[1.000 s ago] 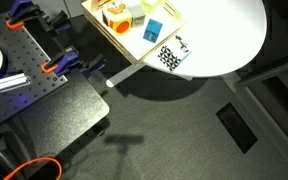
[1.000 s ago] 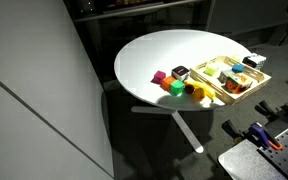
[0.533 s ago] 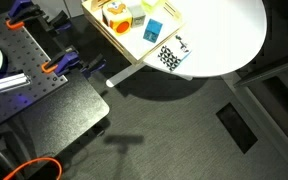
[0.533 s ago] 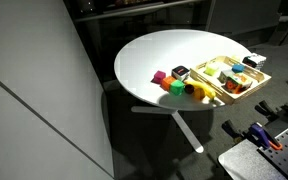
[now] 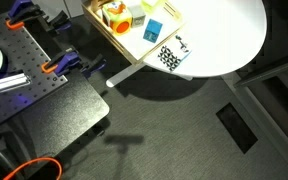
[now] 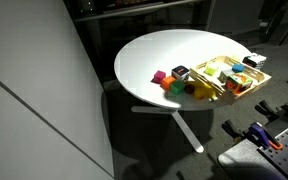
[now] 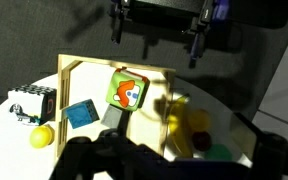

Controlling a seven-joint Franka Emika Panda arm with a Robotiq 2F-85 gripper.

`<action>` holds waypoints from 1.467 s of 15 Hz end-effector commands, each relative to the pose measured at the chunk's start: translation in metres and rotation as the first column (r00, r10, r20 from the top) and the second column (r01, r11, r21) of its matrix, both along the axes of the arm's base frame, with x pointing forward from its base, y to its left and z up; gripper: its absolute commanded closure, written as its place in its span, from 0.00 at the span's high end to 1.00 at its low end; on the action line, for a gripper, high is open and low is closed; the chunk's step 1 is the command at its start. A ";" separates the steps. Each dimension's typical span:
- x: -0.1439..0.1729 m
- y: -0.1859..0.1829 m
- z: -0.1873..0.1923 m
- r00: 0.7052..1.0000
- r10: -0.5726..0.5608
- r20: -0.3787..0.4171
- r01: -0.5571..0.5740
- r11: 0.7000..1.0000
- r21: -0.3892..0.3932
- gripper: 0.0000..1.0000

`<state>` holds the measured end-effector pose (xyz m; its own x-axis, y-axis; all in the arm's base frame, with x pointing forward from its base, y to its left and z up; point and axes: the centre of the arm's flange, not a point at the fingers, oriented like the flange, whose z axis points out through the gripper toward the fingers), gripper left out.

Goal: Put the plushy cube and yellow plastic fruit on the right and in the crate

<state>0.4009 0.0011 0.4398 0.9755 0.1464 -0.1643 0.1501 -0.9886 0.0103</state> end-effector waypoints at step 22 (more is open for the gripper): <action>0.115 -0.182 -0.117 0.982 -0.145 0.121 0.152 0.987 -0.054 1.00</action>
<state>0.4949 -0.1524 0.3320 0.9980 -0.0079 -0.0633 -0.0031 -0.9972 0.0751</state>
